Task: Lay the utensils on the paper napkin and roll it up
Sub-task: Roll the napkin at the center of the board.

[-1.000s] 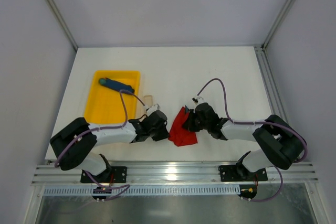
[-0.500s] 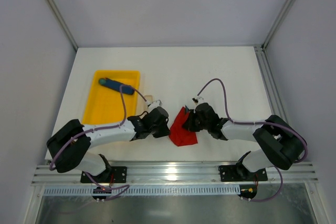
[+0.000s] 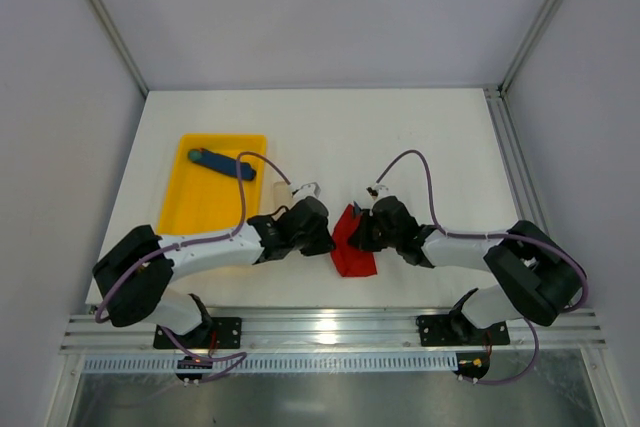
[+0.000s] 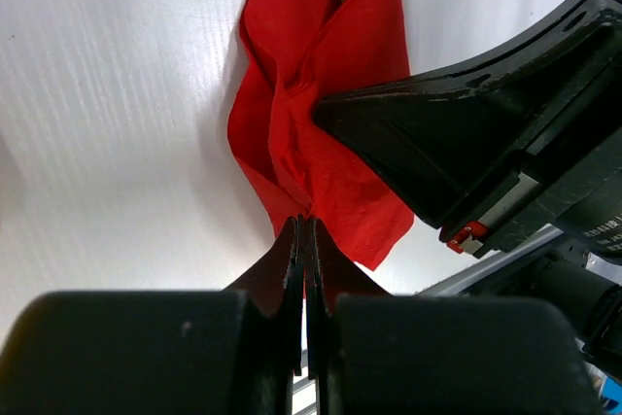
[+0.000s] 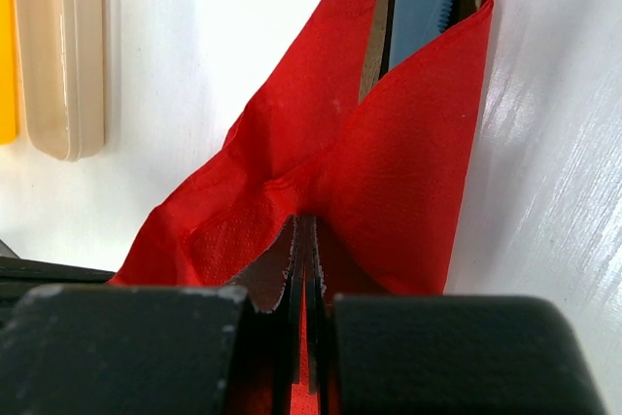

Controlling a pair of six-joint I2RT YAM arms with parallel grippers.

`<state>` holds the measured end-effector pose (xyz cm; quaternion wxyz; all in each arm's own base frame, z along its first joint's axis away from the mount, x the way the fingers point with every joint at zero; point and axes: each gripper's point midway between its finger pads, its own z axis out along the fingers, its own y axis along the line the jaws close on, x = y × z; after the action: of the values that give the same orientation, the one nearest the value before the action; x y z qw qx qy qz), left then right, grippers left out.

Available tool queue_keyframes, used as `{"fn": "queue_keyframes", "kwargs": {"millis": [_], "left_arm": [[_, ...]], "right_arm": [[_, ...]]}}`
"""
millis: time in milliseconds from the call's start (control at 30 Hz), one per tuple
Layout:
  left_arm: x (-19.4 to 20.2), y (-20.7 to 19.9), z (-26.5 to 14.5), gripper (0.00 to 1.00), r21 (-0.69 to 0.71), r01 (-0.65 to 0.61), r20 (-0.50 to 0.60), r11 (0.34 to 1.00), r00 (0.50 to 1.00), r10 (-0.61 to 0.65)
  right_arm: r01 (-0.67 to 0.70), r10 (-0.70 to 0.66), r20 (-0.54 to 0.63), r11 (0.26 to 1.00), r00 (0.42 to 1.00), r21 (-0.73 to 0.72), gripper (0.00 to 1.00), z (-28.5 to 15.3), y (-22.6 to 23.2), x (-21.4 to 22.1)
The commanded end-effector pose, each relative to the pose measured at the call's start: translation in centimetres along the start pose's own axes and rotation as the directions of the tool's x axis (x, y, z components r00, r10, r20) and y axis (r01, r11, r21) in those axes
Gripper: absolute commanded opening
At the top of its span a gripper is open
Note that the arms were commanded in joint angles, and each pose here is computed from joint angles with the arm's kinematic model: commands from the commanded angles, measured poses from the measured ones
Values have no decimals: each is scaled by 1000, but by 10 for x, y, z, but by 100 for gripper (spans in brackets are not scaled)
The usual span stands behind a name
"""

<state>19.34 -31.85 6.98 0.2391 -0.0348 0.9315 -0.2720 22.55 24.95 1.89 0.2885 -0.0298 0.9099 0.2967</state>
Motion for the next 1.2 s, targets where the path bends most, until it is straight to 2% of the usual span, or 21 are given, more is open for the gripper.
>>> {"fn": "queue_keyframes", "kwargs": {"millis": [0,167,367,433,600,1167], "left_arm": [[-16,-25,-5,0,63,-26,49,998,999,23],[-20,-31,-6,0,72,-40,54,997,998,36],[-19,-27,-3,0,50,-47,48,998,998,45],[-20,-27,-4,0,47,-50,52,998,997,48],[-21,-29,-4,0,52,-57,55,997,997,54],[-11,-76,0,0,178,-136,62,975,990,127]], "right_arm": [[-5,5,15,1000,1000,1,4,-5,1,-3],[-2,2,21,1000,1000,-16,5,-7,4,-5],[36,-33,74,999,997,-34,21,-23,9,-14],[53,-50,103,998,993,-26,21,-29,8,-20],[56,-57,72,998,996,23,16,-25,-5,-10],[3,-5,35,999,999,39,12,-5,-10,10]]}}
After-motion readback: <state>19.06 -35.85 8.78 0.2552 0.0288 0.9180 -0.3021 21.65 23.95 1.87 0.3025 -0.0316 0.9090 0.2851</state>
